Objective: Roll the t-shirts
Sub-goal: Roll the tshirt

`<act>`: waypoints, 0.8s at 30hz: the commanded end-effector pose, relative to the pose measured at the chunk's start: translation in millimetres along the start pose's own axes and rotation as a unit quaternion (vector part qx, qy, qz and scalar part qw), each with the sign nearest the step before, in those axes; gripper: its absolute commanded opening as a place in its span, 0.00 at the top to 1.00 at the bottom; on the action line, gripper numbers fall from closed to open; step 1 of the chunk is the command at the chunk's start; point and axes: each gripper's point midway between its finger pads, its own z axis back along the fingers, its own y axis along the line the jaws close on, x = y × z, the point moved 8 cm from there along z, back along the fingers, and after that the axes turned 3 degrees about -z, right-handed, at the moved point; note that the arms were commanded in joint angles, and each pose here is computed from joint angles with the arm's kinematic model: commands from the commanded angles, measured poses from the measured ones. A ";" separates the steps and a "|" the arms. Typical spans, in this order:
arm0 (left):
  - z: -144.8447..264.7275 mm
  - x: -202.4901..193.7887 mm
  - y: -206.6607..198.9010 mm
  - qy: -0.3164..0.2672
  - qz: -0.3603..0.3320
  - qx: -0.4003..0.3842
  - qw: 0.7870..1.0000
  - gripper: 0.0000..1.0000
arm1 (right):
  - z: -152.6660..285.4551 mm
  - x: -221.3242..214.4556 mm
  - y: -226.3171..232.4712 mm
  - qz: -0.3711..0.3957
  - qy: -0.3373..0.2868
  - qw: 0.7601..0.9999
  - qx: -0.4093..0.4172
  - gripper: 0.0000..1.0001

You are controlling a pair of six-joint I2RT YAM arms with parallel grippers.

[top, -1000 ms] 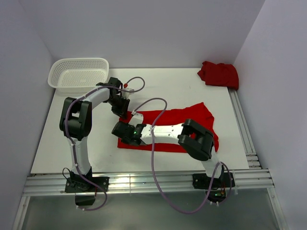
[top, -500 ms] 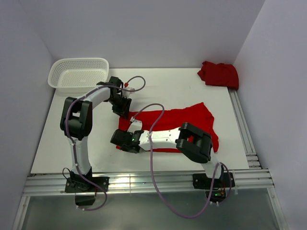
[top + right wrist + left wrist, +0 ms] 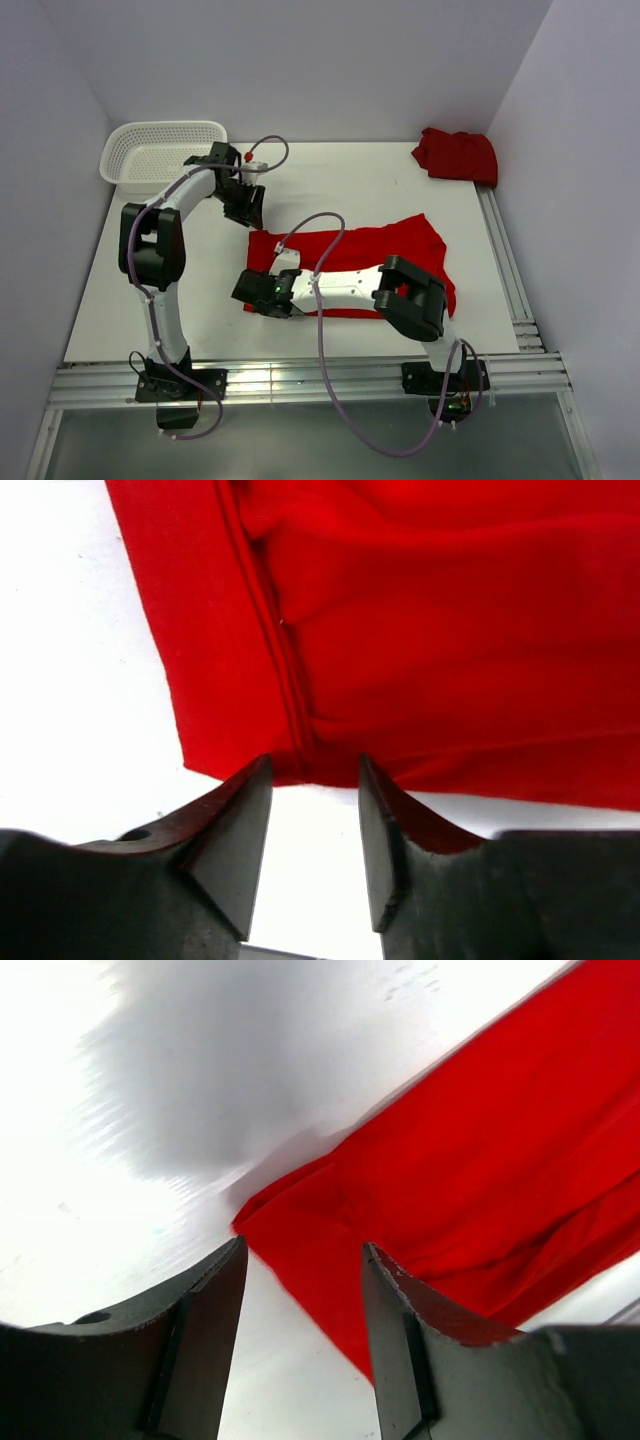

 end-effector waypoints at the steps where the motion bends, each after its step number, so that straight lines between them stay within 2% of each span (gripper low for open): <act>1: 30.5 8.5 5.5 -0.033 0.002 -0.031 0.999 0.45 | 33.2 17.1 11.2 -0.013 -0.032 0.999 0.018 0.50; 7: 27.5 -1.8 21.4 -0.024 0.035 -0.070 0.997 0.44 | 45.6 27.5 26.7 0.001 -0.053 0.998 0.023 0.50; 11: 15.4 -12.1 24.5 -0.011 0.054 -0.105 0.993 0.39 | 51.4 34.7 47.3 0.021 -0.059 0.998 0.022 0.50; 24: -28.9 -33.1 37.9 0.019 0.101 -0.149 0.983 0.37 | 0.0 30.9 64.4 0.046 -0.040 0.998 -0.005 0.50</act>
